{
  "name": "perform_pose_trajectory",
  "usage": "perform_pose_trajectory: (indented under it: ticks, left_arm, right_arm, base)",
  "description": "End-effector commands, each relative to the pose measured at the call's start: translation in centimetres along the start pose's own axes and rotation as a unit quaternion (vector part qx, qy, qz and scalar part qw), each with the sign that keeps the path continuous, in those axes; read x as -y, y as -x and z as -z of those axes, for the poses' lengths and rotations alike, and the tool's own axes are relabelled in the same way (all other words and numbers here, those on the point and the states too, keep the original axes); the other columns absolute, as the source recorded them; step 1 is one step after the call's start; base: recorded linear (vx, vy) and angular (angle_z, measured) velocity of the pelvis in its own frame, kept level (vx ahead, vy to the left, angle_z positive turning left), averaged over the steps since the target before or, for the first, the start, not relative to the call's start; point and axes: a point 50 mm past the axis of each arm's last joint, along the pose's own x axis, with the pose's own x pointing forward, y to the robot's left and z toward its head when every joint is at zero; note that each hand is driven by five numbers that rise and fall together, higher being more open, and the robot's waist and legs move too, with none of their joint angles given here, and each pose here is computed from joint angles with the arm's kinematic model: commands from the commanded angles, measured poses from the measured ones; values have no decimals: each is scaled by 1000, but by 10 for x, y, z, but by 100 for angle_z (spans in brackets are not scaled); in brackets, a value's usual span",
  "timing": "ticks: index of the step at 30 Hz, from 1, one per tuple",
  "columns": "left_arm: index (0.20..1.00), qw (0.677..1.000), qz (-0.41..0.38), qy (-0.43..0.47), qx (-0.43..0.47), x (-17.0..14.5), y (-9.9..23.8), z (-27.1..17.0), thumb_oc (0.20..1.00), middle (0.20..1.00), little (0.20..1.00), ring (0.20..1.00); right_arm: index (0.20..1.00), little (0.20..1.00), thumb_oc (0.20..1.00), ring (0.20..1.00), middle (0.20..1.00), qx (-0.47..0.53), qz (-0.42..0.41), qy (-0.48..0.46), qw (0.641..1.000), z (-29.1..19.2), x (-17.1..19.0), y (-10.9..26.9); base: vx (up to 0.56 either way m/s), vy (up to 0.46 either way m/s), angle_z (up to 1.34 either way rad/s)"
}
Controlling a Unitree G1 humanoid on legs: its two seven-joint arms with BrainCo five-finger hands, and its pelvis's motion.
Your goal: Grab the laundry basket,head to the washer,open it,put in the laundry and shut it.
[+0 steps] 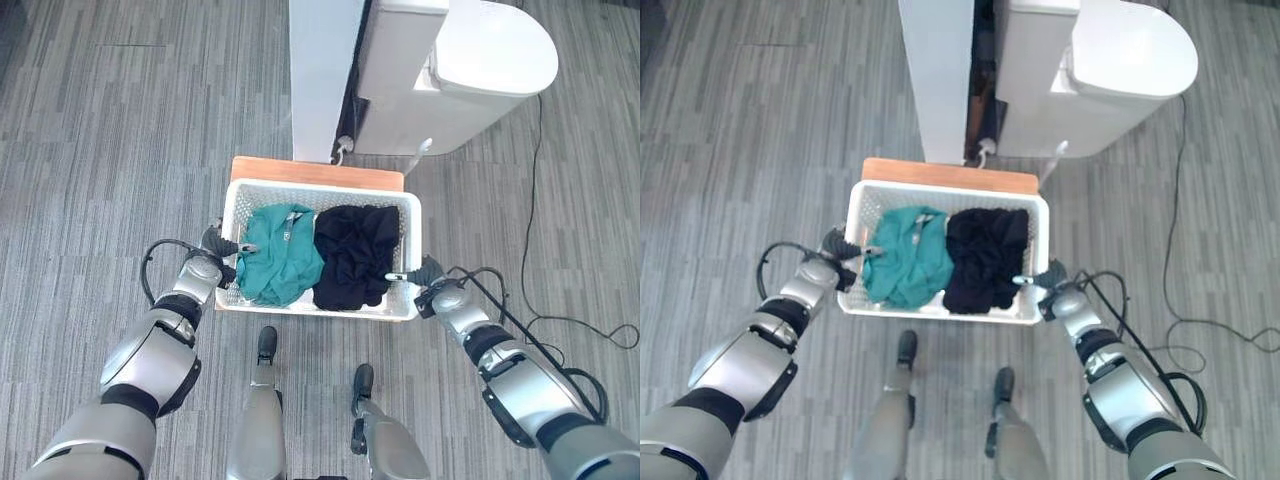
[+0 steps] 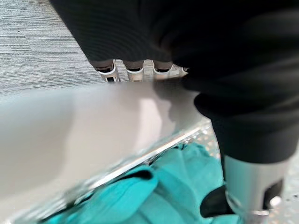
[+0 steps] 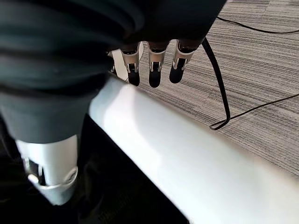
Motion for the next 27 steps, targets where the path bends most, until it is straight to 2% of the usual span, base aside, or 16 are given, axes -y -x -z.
perform_pose_trajectory:
  ticks: [1,5,6,7,8,15,16,18,20,21,27]
  left_arm:
    - [1000,1000,-25,0,14,-15,-5,-24,1000,1000,1000,1000]
    - [1000,1000,-23,2,15,-15,-5,-24,1000,1000,1000,1000]
    - [740,1000,-23,4,13,-15,-5,-24,740,740,740,740]
    - [426,1000,-23,6,11,-15,-5,-22,426,426,426,426]
    - [209,1000,-23,6,9,-16,-5,-21,209,209,209,209]
    - [200,999,-31,-34,-17,-24,-4,-4,200,200,200,200]
    - [200,999,-30,-34,-18,-24,-4,-4,200,200,200,200]
    - [200,999,-25,-38,-19,-21,-4,-2,200,200,200,200]
    - [200,999,-21,-46,-21,-20,-3,0,200,200,200,200]
    - [200,998,-19,-51,-22,-19,-3,1,200,200,200,200]
    - [200,997,-18,-76,-9,-19,-3,-2,200,200,200,200]
  right_arm:
    - [1000,1000,1000,1000,1000,-3,9,18,1000,5,8,0]
    - [1000,1000,1000,1000,1000,0,7,15,1000,3,6,0]
    - [1000,1000,1000,1000,1000,1,6,13,1000,3,6,0]
    - [1000,1000,1000,1000,1000,1,6,10,1000,3,5,0]
    - [1000,1000,1000,1000,1000,1,7,8,1000,3,5,0]
    - [1000,1000,1000,1000,1000,26,4,0,1000,-8,5,0]
    - [906,906,906,906,906,27,3,2,1000,-9,5,0]
    - [658,658,658,658,658,28,-1,7,1000,-9,5,0]
    - [385,385,385,385,385,27,-3,7,1000,-8,5,0]
    - [200,200,200,200,200,24,-5,5,1000,-7,5,0]
    - [200,200,200,200,200,29,-3,18,999,-8,7,0]
  base:
    - [0,0,0]
    - [0,0,0]
    - [0,0,0]
    - [0,0,0]
    - [0,0,0]
    - [-1,3,-1]
    - [0,4,-7]
    - [3,2,-2]
    - [0,0,0]
    - [0,0,0]
    - [0,0,0]
